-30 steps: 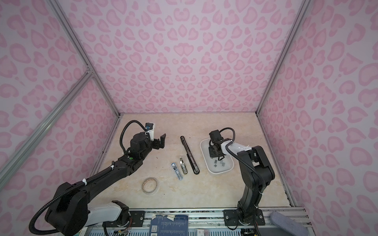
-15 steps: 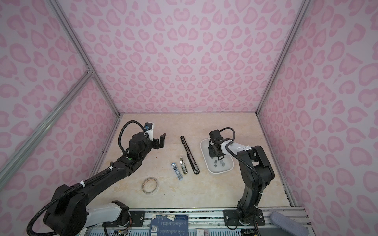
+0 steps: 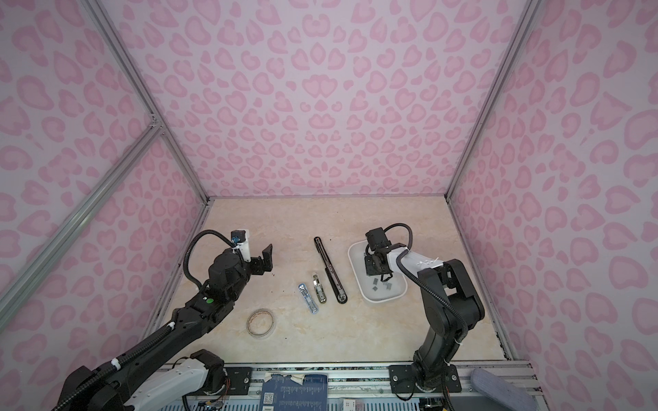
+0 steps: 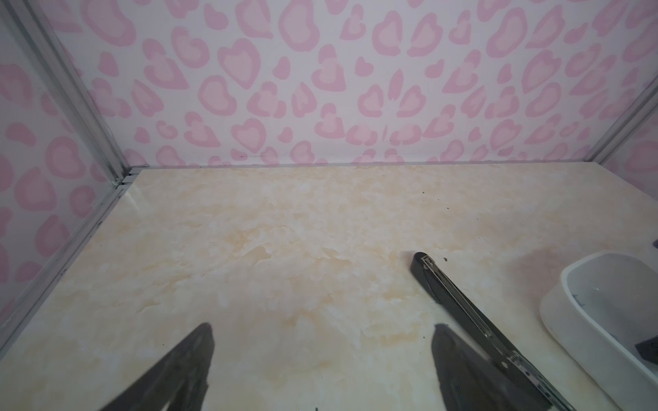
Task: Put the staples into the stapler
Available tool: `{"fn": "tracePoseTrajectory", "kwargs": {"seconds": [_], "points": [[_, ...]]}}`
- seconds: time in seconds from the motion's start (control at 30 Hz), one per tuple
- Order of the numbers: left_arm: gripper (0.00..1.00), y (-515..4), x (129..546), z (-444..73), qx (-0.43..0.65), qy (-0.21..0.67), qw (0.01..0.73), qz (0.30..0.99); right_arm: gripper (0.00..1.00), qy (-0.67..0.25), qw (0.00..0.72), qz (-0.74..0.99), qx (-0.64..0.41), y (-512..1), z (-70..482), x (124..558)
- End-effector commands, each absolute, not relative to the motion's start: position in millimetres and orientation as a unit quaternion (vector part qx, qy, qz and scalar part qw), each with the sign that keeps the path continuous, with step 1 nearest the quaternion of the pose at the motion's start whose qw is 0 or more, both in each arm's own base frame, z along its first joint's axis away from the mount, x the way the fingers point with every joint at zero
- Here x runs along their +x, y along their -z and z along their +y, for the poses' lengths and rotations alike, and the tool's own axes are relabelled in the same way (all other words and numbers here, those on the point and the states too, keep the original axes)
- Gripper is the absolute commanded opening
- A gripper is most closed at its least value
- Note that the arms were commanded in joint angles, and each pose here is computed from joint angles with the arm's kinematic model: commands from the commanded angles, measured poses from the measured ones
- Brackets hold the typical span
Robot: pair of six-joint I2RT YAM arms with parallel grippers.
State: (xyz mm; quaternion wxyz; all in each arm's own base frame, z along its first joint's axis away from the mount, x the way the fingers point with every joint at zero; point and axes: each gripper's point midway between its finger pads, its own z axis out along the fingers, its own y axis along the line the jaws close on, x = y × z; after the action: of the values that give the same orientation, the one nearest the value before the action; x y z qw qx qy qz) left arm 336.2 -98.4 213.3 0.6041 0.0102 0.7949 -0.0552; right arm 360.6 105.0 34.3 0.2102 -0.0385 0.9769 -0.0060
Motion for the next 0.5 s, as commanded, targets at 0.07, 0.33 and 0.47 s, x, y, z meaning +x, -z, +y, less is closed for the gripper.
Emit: {"fn": "tracePoseTrajectory", "kwargs": {"seconds": [0.07,0.33,0.47], "points": [[0.96,-197,334,-77,-0.042,0.049,0.573,0.817,0.12,0.017,0.244,0.969,-0.023,-54,98,361],[0.96,-171,335,-54,-0.105,0.066,0.533,0.837,0.10,-0.005,0.299,0.954,-0.032,-100,109,347],[0.96,-178,333,-97,-0.035,0.175,0.541,0.822,0.10,-0.018,0.332,0.941,-0.063,-126,133,335]]}}
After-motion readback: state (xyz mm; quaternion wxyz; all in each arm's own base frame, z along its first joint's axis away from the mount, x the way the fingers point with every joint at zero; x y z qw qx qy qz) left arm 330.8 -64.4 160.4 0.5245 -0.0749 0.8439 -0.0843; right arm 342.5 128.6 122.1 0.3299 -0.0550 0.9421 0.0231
